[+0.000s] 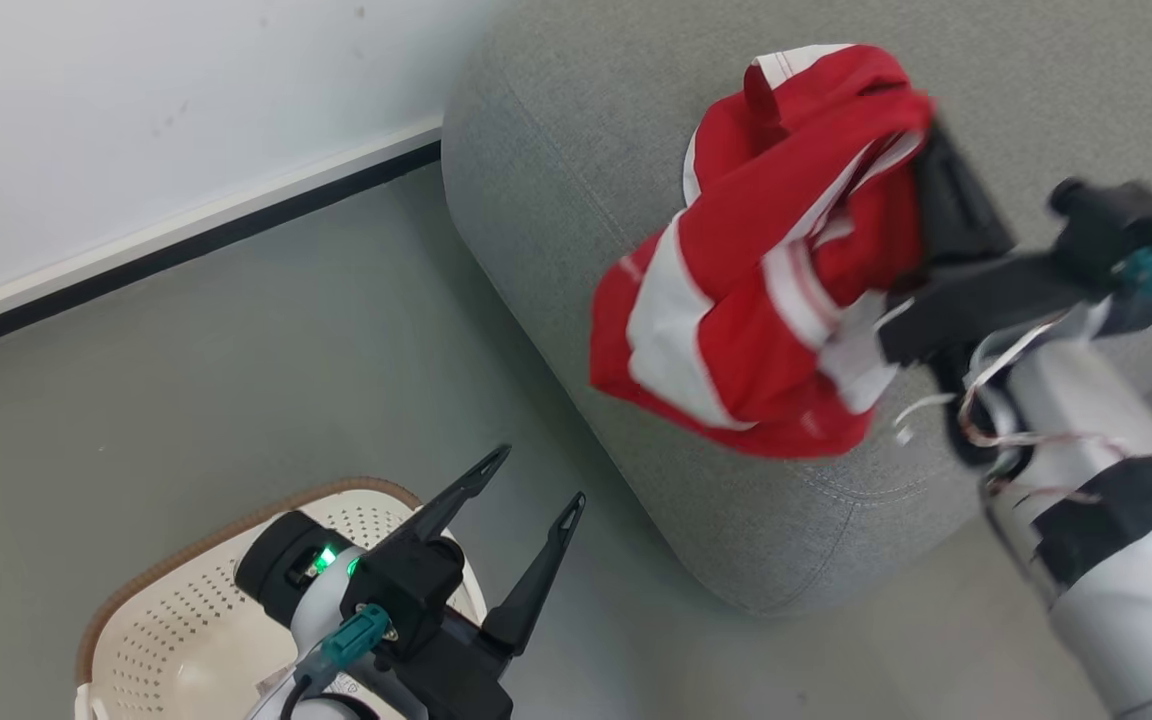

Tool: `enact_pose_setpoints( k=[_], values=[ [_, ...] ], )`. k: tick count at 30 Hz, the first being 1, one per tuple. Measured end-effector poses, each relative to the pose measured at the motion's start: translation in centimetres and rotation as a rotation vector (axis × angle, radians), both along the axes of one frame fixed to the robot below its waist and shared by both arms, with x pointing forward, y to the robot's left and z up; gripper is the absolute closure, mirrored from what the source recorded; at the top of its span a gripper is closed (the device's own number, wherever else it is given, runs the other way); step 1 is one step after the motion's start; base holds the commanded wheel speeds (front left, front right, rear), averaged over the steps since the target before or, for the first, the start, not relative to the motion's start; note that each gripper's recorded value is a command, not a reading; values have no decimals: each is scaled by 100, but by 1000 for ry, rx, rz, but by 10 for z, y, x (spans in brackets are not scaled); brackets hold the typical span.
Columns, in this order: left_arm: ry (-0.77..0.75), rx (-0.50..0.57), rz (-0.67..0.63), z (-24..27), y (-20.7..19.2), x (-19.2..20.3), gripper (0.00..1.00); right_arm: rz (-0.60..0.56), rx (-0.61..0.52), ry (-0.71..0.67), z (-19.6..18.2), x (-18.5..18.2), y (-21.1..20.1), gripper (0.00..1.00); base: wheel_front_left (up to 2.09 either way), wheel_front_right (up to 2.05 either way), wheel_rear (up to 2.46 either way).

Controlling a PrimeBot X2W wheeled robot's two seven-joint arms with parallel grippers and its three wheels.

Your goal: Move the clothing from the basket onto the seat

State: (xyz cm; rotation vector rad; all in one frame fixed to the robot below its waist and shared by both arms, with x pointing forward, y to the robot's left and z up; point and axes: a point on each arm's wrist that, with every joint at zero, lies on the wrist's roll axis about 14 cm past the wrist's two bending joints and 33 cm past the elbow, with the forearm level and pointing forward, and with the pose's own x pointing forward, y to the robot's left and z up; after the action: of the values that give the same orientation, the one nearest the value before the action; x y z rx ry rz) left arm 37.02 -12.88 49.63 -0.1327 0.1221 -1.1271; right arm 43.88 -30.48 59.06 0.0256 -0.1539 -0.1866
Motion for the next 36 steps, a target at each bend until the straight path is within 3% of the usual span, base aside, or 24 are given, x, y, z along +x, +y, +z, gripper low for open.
enact_pose_setpoints(
  k=[14,21,26,36],
  values=[
    [-1,7,1,-5,6,8,0,-103,-144,-190,104,36,-59,100,0,0,0],
    [11,15,31,-14,18,19,0,-184,-198,-225,132,48,-90,100,0,0,0],
    [14,19,38,-20,23,27,0,-240,-197,-172,118,59,-112,100,0,0,0],
    [36,26,50,-38,30,44,0,-251,-138,18,34,86,-116,100,0,0,0]
  ],
)
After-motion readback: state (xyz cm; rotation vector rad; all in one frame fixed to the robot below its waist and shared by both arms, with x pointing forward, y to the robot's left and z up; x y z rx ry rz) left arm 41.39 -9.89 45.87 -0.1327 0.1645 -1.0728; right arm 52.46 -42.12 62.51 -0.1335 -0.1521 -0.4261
